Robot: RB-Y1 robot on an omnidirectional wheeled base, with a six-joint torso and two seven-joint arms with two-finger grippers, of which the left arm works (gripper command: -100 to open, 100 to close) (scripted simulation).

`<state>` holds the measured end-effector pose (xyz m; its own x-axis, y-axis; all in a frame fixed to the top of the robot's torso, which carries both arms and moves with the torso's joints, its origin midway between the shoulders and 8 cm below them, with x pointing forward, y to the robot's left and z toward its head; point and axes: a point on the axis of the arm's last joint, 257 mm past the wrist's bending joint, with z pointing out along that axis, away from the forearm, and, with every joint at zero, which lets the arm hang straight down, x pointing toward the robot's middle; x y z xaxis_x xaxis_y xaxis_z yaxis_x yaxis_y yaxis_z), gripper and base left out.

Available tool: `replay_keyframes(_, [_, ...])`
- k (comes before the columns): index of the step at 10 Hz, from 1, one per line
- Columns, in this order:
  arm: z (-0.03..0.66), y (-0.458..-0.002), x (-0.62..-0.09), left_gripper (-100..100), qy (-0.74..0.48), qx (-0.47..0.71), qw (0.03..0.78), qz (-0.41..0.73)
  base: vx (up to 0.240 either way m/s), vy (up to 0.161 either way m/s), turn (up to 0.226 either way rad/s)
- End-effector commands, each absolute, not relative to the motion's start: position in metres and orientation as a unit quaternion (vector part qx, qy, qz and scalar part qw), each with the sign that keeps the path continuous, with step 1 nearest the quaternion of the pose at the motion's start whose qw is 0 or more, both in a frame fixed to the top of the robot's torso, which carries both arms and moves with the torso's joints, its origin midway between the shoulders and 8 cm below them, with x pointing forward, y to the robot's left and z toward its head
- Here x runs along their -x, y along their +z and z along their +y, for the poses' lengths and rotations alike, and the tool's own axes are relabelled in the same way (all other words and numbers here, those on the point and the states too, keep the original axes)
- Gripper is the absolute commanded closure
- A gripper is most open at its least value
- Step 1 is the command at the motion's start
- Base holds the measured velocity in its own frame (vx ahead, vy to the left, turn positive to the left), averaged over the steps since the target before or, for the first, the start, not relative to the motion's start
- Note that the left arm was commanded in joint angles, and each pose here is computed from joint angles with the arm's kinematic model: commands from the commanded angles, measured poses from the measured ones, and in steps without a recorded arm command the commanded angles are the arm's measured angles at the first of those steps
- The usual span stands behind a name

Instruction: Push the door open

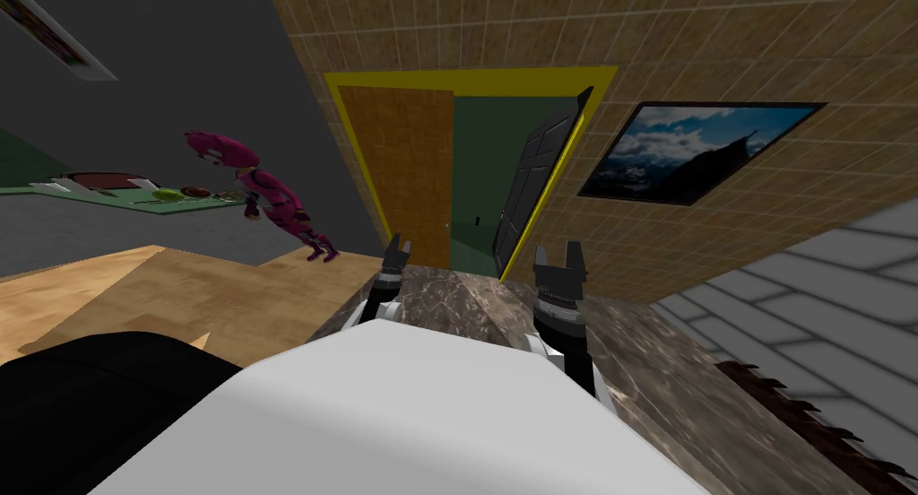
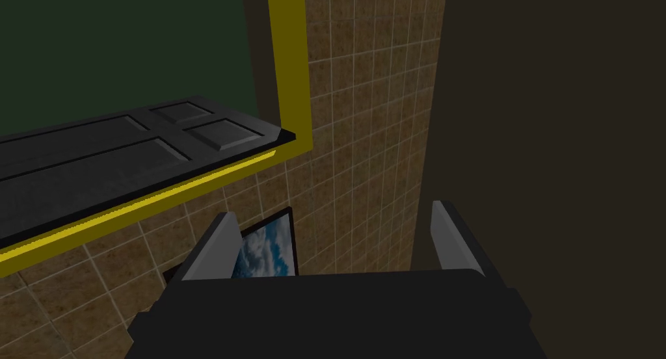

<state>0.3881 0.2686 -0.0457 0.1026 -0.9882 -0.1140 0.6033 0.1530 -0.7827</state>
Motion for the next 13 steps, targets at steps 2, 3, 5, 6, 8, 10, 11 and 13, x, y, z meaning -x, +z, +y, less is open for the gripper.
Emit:
replay_keyframes(2, [0.266, -0.062, -0.398, -100, -0.584, 0.299, 0.674, 0.341, 0.089, -0.006, 0.014])
replay_keyframes(3, [0.266, -0.068, -0.401, -100, -0.584, 0.303, 0.670, 0.345, 0.092, 0.009, 0.014])
replay_keyframes(5, [0.265, -0.082, -0.409, -100, -0.584, 0.310, 0.662, 0.353, 0.103, 0.010, 0.014])
replay_keyframes(6, [0.264, -0.089, -0.412, -100, -0.584, 0.313, 0.658, 0.357, 0.106, 0.007, 0.015])
replay_keyframes(8, [0.263, -0.104, -0.420, -100, -0.584, 0.321, 0.650, 0.365, 0.101, 0.004, 0.016])
replay_keyframes(10, [0.262, -0.119, -0.427, -100, -0.584, 0.329, 0.642, 0.373, 0.099, 0.000, 0.015])
replay_keyframes(11, [0.261, -0.127, -0.430, -100, -0.584, 0.333, 0.637, 0.377, 0.100, 0.006, 0.017])
replay_keyframes(13, [0.259, -0.143, -0.437, -100, -0.583, 0.341, 0.628, 0.386, 0.089, -0.009, 0.013])
